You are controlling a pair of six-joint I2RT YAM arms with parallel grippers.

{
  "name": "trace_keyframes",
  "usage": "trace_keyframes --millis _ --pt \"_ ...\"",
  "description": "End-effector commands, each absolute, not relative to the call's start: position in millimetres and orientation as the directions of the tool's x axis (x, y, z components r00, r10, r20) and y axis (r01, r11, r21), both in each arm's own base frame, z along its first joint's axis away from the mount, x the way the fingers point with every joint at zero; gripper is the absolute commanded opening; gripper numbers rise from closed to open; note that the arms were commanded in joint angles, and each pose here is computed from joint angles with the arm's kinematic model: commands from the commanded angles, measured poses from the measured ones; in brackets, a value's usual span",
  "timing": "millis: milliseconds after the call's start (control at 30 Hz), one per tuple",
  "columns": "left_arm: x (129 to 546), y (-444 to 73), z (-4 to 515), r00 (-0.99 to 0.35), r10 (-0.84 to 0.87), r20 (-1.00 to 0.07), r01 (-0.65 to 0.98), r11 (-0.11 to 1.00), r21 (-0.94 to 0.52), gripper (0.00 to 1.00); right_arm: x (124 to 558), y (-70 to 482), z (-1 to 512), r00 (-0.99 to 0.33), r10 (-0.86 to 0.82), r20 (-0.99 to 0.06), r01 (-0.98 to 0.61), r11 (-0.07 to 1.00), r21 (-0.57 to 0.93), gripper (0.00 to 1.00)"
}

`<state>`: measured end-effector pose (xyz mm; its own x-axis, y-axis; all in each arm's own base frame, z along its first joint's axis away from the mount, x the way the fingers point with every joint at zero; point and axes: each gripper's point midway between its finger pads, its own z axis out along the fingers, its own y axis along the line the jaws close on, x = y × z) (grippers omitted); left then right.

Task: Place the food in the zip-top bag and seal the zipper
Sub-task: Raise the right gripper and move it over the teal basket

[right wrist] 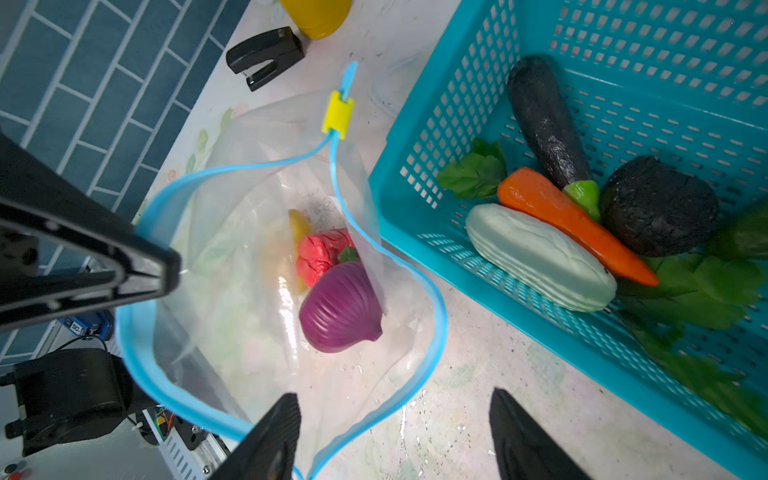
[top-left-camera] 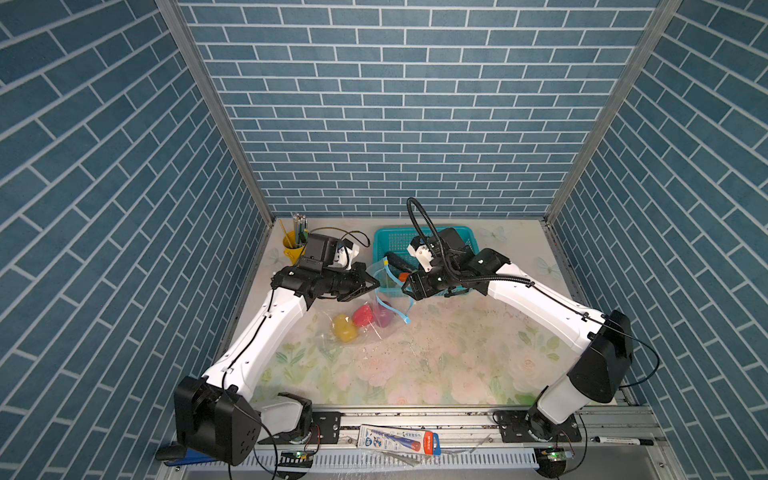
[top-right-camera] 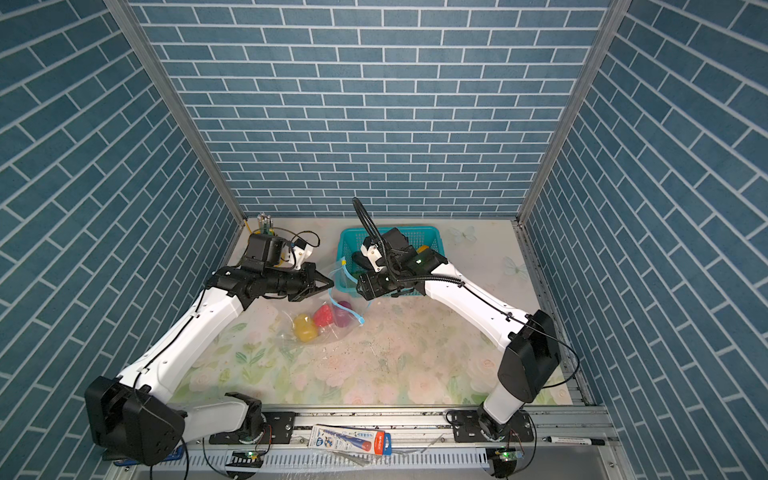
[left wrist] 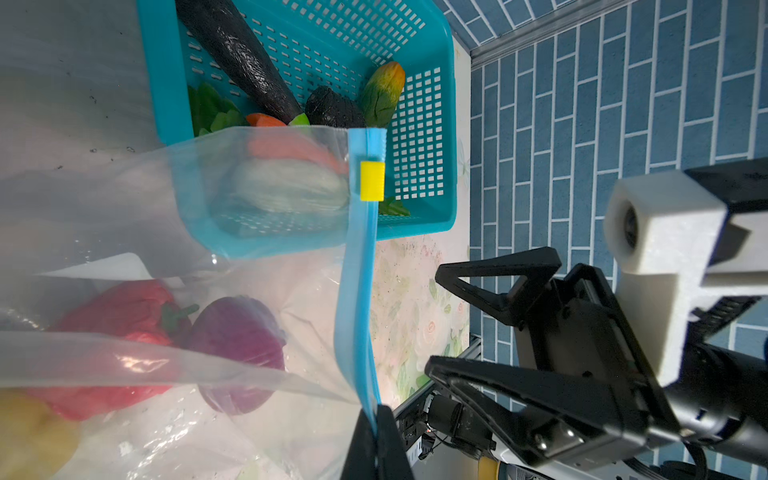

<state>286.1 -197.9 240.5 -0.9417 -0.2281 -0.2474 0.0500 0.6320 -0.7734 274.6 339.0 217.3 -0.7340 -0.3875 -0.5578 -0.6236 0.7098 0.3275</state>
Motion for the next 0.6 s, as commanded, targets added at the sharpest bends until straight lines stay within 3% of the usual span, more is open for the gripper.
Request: trace_keyframes --millis 0,567 --pt "286 -194 256 -0.929 -0.225 -0.293 0.091 0.629 -0.772 0.0 287 326 206 -0.775 -0.345 -0.529 -0.562 0.761 0.326 0.72" --pt "282 -196 264 -0.927 -0.219 -0.305 0.115 0.608 -0.786 0.0 377 277 175 -0.82 -0.279 -0.5 -0.401 0.903 0.152 0.71"
